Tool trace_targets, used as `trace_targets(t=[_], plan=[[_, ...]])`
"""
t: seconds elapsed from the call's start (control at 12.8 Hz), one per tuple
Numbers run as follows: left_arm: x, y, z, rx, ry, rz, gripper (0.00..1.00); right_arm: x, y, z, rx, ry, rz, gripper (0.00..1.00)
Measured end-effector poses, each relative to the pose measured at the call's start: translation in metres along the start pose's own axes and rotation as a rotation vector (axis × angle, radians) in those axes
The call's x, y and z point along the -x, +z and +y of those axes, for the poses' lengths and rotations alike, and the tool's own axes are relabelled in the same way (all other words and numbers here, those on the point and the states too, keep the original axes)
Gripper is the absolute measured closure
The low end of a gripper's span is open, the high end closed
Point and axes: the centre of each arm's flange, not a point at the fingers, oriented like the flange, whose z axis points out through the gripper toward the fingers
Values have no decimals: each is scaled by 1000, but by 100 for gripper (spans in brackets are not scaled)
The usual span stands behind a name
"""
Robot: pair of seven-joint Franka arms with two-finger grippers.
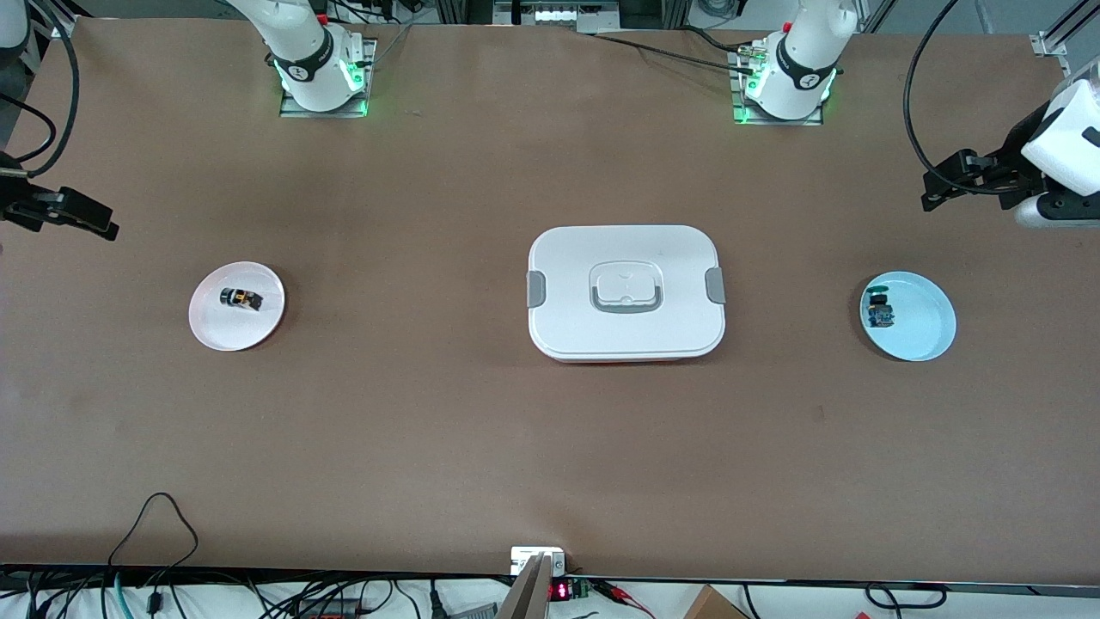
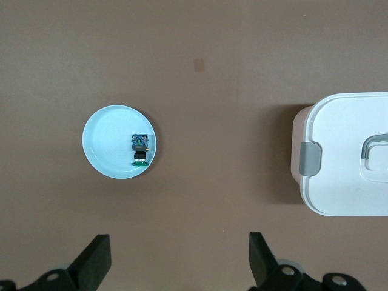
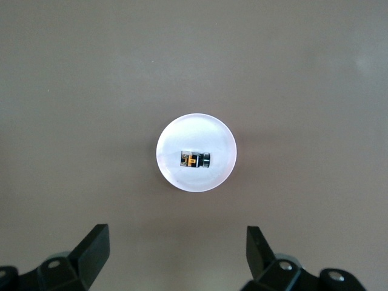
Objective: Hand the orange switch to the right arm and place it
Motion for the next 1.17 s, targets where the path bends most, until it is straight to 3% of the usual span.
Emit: trace_targets(t=[0.78, 1.17], plan=[[-1, 2, 1, 0, 1, -6, 0, 11, -10, -9, -4, -47, 53, 0], [-2, 3, 1, 0, 1, -9, 0, 15, -11, -12, -8, -53, 23, 0]])
